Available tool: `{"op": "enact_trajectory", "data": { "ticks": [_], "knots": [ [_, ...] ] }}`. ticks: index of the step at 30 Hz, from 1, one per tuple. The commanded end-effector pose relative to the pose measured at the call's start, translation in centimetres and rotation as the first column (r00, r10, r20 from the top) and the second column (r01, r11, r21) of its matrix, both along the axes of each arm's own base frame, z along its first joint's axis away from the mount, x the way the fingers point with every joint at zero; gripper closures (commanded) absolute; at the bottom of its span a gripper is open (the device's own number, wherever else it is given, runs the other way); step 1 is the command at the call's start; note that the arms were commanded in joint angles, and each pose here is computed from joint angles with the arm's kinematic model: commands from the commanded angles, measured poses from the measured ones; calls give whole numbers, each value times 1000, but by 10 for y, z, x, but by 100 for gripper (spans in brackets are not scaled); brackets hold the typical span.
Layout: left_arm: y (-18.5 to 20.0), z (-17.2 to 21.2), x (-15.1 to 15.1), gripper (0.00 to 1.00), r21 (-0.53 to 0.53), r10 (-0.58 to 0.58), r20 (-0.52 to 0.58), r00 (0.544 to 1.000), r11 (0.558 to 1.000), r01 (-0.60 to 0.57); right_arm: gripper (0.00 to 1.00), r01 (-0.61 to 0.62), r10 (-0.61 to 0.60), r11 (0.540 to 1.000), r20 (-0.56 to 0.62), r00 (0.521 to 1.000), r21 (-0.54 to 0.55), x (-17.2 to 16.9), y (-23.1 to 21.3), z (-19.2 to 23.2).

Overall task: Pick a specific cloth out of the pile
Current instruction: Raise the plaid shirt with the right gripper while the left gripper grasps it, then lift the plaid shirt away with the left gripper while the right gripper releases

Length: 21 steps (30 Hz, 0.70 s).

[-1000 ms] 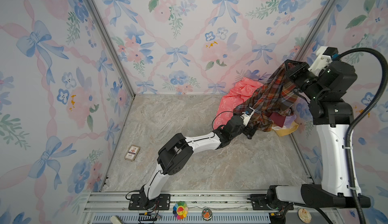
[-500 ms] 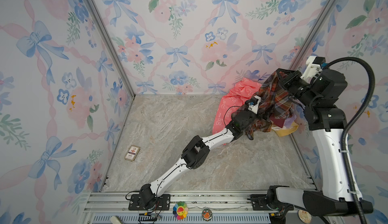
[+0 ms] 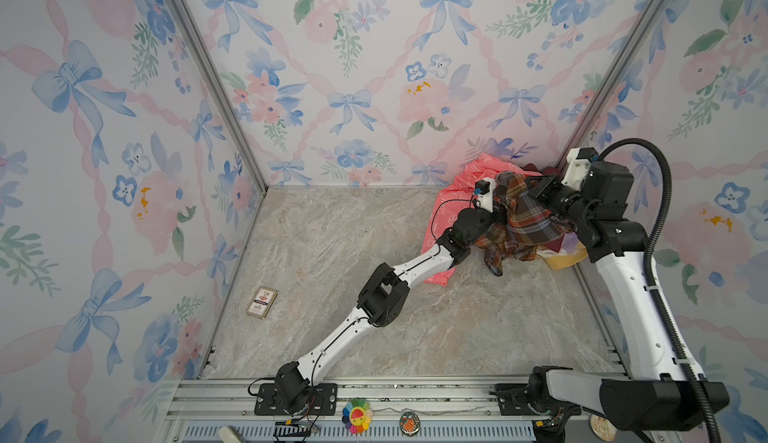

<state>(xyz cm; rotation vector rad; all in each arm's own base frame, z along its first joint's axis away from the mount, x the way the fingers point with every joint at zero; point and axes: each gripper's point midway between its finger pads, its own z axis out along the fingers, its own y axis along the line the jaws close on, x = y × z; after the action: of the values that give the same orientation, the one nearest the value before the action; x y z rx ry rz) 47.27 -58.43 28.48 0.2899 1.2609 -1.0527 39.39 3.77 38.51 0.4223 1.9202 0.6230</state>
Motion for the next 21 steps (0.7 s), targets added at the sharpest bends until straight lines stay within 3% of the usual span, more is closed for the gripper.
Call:
{"op": "enact_trajectory", "data": {
  "ticks": [1,2,5,10,16,21],
  "knots": [
    [9,92,-32,100,-112,-59,49,997,992,64,100,75,-89,987,-92,992,-142,-9,-27,-36],
    [9,101,-38,100,-128,-87,49,995,987,93,97,105,-123,982,-111,986,-156,-11,-36,-45],
    [10,127,-55,100,-165,-133,66,989,976,142,70,190,-207,971,-116,971,-143,-19,-58,-57],
    [16,170,-80,100,-181,-169,119,978,965,189,41,256,-269,956,-80,960,-145,-32,-76,-56],
    [28,216,-109,100,-173,-186,207,961,959,223,24,299,-297,947,29,954,-119,-42,-84,-37],
    [48,256,-126,100,-191,-177,279,944,953,235,19,282,-278,947,47,959,-151,-40,-83,-36]
  ]
}}
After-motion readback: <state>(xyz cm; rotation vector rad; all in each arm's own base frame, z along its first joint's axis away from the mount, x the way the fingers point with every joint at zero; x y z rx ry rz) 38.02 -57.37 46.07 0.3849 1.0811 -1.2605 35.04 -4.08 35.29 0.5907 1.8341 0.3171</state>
